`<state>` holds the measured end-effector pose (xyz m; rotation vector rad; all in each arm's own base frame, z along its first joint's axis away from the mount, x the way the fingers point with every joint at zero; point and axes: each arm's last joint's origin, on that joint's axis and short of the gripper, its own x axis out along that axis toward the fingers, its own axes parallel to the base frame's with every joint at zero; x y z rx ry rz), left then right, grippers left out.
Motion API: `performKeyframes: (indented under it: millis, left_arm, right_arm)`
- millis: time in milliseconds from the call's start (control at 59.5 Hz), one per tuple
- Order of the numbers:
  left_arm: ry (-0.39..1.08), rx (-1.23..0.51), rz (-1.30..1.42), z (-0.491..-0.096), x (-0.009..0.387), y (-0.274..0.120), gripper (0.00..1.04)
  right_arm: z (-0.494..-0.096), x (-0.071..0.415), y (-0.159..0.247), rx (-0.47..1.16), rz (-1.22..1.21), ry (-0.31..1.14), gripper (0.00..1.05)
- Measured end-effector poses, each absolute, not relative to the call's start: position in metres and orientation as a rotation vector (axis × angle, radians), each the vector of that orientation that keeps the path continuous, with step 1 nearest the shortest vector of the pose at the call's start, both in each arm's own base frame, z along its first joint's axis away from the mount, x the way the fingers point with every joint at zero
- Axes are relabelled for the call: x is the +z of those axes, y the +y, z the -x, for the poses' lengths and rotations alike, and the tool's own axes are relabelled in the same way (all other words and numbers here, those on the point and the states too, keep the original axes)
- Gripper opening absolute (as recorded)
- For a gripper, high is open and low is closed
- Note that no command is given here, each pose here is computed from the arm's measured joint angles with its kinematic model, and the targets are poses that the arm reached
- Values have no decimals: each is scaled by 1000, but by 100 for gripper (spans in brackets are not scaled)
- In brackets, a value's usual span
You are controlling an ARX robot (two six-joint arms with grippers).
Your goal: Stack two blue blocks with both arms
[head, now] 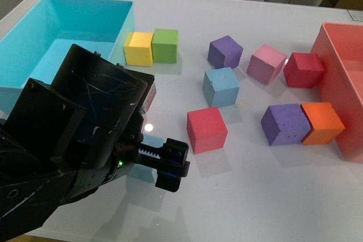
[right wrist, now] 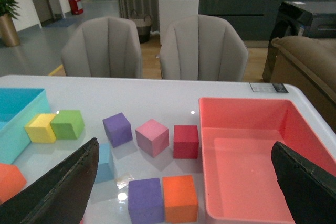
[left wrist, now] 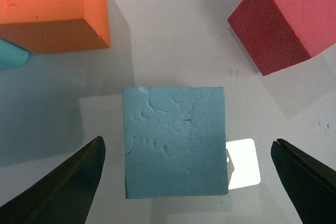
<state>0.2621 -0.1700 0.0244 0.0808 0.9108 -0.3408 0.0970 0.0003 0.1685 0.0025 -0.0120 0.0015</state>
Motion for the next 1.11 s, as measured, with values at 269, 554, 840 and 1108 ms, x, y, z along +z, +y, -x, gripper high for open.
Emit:
performKeyframes:
  millis: [269,554,840,1108]
  left_arm:
    - [925,-345,-103,-264,17,-171,96]
    - [937,-345,-121,-265,11,-172,96]
    - [954,-341,-130,-272,1,-175,96]
    - [971,-340,-135,-274,-7,-177,96]
  right_arm:
    - [-97,169,0,2,-3,-12,96]
    - [-97,169,0,2,-3,-12,96]
    - [-97,169,0,2,-3,-12,96]
    - [-97,169,0,2,-3,-12,96]
